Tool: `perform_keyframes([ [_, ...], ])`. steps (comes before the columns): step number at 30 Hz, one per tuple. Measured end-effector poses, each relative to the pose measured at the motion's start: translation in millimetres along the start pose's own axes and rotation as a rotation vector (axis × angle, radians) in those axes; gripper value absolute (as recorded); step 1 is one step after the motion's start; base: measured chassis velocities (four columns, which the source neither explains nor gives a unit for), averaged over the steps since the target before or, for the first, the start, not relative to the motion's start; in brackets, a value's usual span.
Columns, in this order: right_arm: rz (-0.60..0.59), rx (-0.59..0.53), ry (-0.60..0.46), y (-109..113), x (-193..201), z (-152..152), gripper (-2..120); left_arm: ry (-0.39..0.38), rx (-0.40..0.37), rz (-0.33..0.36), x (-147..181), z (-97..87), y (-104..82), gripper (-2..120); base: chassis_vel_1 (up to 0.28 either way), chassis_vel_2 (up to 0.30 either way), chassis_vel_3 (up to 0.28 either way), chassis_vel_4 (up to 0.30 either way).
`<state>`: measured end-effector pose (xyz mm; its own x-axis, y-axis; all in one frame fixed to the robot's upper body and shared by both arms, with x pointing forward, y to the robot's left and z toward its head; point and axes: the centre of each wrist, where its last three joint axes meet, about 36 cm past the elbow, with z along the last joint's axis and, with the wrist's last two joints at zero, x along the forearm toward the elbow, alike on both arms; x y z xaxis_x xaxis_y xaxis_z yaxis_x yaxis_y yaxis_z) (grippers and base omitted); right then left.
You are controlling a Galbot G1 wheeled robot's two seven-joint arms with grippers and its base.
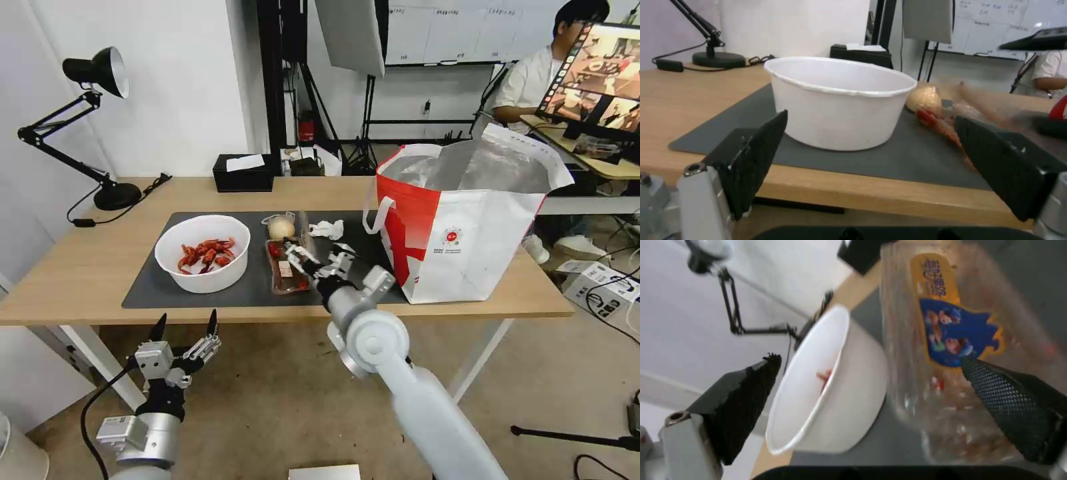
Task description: Pick up the trash from the table and place it into the takeout bag.
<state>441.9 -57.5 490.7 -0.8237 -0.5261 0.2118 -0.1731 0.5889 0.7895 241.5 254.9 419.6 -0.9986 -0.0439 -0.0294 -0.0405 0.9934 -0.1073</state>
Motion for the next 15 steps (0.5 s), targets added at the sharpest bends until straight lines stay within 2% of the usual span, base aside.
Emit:
perform_keyframes([
  [1, 0.000, 0.000, 0.000, 0, 0, 0, 100, 0.000, 0.000, 0.000, 0, 0.0, 0.0, 100, 0.000, 0.000, 0.000, 0.000],
  [4, 0.012, -0.016, 0.096, 7, -15, 6, 100, -0.004, 0.000, -0.005, 1, 0.5, 0.6, 100, 0.000, 0.000, 0.000, 0.000],
  [8, 0.026, -0.037, 0.144, 12, -25, 11, 100, -0.006, 0.002, -0.008, 1, 0.2, 1.4, 100, 0.000, 0.000, 0.000, 0.000],
  [15, 0.033, -0.041, 0.157, 14, -27, 14, 100, -0.015, 0.014, -0.009, 0, -2.0, 2.5, 100, 0.000, 0.000, 0.000, 0.000],
])
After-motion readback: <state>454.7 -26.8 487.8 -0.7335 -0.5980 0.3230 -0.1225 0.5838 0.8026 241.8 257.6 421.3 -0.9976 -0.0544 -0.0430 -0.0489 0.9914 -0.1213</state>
